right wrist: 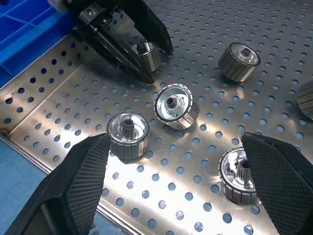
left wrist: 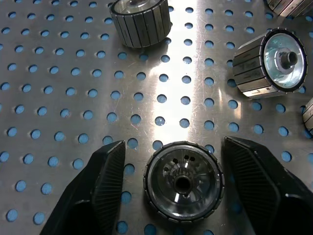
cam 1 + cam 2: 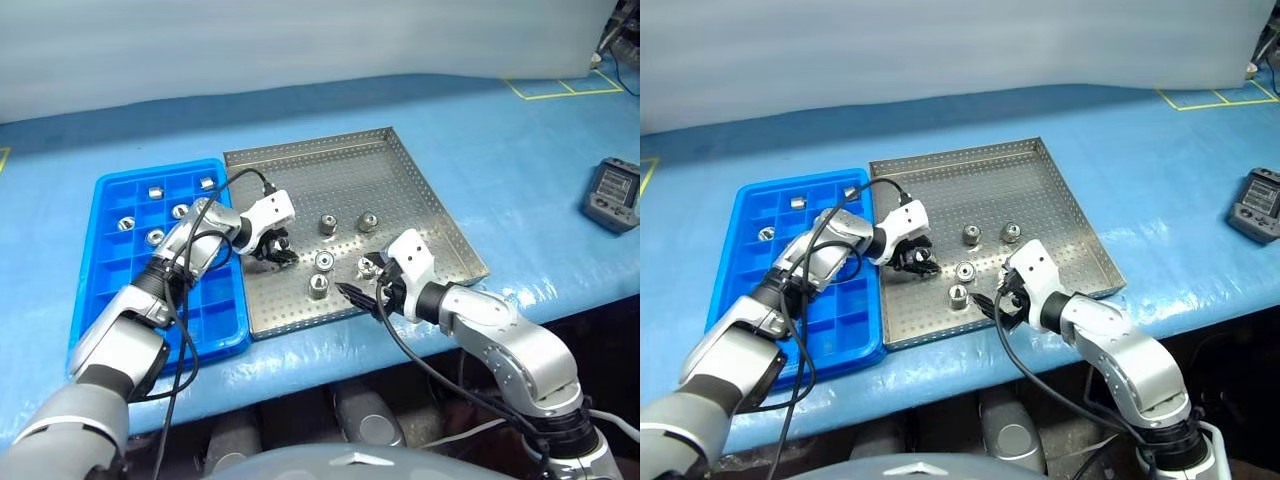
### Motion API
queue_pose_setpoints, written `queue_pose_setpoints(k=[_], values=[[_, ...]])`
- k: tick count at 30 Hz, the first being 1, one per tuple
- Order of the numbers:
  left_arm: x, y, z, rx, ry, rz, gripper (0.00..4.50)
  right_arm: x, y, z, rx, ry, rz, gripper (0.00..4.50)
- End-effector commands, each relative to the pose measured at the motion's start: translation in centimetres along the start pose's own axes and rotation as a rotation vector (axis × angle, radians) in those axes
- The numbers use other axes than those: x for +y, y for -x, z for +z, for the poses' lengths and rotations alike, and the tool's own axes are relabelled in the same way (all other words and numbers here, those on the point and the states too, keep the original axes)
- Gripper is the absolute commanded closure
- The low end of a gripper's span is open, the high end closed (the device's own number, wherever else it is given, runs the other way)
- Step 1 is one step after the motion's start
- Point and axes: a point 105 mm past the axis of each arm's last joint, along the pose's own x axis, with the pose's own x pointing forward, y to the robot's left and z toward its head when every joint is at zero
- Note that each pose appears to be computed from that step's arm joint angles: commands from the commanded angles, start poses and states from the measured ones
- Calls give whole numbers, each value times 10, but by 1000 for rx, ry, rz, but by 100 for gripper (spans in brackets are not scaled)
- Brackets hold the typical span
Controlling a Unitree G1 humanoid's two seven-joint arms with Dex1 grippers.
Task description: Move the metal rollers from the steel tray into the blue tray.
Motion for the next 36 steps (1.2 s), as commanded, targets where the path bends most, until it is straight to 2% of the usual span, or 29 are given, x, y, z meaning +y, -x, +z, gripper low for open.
queue_pose_setpoints(k=[1, 2, 6, 10, 14, 21, 25, 29, 36], values=[[-3, 5, 7, -2, -45, -24, 256, 1, 3, 15, -66, 36, -8, 0], [-3, 7, 8, -5, -48, -23, 280, 1, 2, 16, -67, 36, -7, 0], [1, 21, 18, -58, -61, 13, 279, 1, -1, 17, -70, 37, 4, 0], [14, 52, 49, -277, 22, 171, 279, 3, -4, 19, -73, 45, 25, 0], [24, 87, 53, -434, 125, 411, 279, 7, -9, 21, -76, 51, 53, 0], [25, 141, 5, -499, 294, 924, 279, 19, -17, 25, -87, 73, 120, 0], [19, 168, -22, -533, 404, 1149, 279, 24, -21, 30, -118, 122, 161, 0], [11, 179, -52, -499, 499, 1294, 279, 31, -26, 32, -133, 145, 201, 0], [4, 173, -95, -397, 631, 1367, 279, 43, -36, 37, -169, 159, 260, 0]])
